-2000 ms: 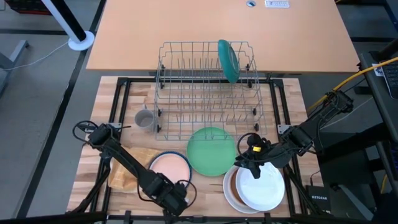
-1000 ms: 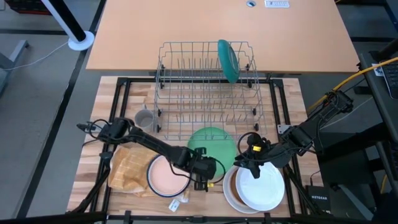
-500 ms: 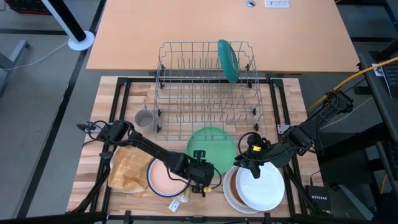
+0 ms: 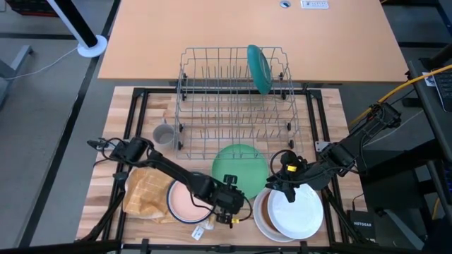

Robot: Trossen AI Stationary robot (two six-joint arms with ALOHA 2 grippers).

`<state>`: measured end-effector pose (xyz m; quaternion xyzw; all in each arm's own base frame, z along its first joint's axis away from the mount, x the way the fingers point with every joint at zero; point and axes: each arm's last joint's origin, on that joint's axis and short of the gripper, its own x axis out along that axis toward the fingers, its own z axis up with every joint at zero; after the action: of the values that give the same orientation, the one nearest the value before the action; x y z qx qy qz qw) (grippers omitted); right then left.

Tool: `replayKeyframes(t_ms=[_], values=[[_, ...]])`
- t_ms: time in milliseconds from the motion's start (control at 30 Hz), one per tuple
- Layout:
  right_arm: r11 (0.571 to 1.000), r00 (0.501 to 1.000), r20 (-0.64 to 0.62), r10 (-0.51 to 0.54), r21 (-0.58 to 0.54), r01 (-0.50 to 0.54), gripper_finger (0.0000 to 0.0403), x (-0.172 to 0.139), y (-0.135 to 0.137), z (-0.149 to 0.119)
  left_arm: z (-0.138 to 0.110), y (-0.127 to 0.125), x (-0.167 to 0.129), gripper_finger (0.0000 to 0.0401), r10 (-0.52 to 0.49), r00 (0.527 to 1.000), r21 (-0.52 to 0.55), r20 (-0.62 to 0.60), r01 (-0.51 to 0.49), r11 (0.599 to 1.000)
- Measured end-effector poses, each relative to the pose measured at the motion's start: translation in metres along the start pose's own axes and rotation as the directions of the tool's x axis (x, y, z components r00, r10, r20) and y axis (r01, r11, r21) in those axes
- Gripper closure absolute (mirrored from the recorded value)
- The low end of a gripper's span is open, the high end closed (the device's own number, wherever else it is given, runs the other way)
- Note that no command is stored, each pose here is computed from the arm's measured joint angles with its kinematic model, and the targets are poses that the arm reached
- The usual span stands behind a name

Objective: Sort dishes
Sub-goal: Put the light green plate in the dish rack

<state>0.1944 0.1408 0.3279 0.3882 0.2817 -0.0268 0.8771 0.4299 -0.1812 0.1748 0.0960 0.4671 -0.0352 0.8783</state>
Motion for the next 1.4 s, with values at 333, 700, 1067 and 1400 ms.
replayKeyframes(t_ms=[333,700,1067,1400], values=[[1.000,1.000,0.003,0.002,0.001,-0.002,0.0251,0.000,0.000,0.000,-0.008,0.010,0.024,0.0235,0.076,0.996,-0.052,-0.045,-0.078,0.996],[0.999,0.999,0.021,0.038,0.018,-0.038,0.0251,0.000,0.004,0.002,-0.012,0.002,0.027,0.0314,0.070,0.996,0.035,-0.056,-0.068,0.997],[0.995,0.995,0.045,0.087,0.036,-0.089,0.0251,0.000,0.009,0.004,-0.004,-0.016,0.015,0.0388,0.052,0.999,0.050,-0.018,-0.051,0.997],[0.983,0.979,0.091,0.181,0.018,-0.184,0.0251,-0.002,0.019,0.009,0.033,-0.020,-0.014,0.0398,-0.003,0.994,-0.065,0.108,0.010,0.998]])
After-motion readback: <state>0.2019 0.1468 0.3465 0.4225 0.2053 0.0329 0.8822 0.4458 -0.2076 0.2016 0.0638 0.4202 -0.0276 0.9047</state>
